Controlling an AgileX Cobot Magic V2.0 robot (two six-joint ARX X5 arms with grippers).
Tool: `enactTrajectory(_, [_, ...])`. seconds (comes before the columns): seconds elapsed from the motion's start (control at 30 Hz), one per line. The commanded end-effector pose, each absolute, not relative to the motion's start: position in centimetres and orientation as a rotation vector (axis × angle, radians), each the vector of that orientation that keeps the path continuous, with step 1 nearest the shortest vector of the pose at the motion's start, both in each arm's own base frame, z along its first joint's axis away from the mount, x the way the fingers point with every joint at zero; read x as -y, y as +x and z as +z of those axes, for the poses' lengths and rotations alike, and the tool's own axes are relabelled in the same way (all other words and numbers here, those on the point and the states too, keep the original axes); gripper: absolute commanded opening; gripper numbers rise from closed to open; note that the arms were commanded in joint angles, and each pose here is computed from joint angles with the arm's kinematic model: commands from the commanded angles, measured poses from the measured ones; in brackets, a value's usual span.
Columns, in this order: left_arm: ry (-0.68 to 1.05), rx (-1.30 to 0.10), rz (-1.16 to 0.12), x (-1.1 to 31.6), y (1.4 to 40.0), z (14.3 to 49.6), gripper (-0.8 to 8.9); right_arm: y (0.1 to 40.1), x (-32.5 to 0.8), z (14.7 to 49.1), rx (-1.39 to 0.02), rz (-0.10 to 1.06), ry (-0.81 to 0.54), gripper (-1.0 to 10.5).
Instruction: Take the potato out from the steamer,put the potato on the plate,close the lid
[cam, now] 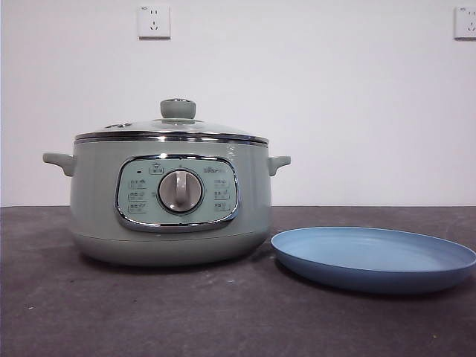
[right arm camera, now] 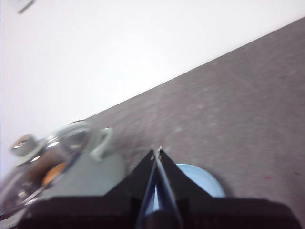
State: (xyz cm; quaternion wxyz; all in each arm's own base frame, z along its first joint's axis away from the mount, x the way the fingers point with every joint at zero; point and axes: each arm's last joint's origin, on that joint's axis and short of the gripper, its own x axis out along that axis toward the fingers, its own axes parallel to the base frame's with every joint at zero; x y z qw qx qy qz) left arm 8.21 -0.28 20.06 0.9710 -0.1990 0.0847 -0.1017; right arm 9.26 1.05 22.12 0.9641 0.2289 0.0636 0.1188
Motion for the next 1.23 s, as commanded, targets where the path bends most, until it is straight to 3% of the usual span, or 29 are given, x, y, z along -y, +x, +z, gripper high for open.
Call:
enactTrajectory(0.03, [-0.411,-0.182,-0.244,0.4,8.1,21.6,-0.08,9.6,-1.3,24.0,-0.151,0.304,0.443,-0.1])
enactTrajectory(0.57, [-0.238,-0.381,-0.649,1.2,10.3,30.4,-0.09,13.6,-2.9,34.1,-0.518,0.78,0.204,-0.1])
enactTrajectory(0.7, [-0.237,-0.43,-0.721,1.4,10.6,31.8,-0.09,13.9,-3.3,35.5,-0.572,0.823,0.129,-0.1])
enactTrajectory(0.9, [-0.228,-0.413,-0.728,1.4,10.6,33.5,0.14,14.1,-3.4,36.1,-0.575,0.838,0.11,0.1])
enactTrajectory(0.97, [-0.231,-0.407,-0.728,1.4,10.5,33.9,1.57,14.1,-3.4,36.1,-0.574,0.837,0.11,0.6])
enactTrajectory(1.07, [-0.225,-0.396,-0.729,1.4,10.3,34.3,5.25,14.1,-3.4,36.2,-0.571,0.836,0.111,4.0])
enactTrajectory(1.1, [-0.224,-0.392,-0.728,1.4,10.3,34.4,5.9,14.1,-3.4,36.2,-0.569,0.836,0.11,5.1])
enactTrajectory(1.13, [-0.222,-0.389,-0.729,1.5,10.2,34.6,6.06,14.1,-3.4,36.2,-0.569,0.834,0.113,6.2])
enactTrajectory(1.23, [-0.217,-0.377,-0.73,1.5,10.1,35.0,6.04,14.1,-3.5,36.2,-0.571,0.832,0.123,6.5])
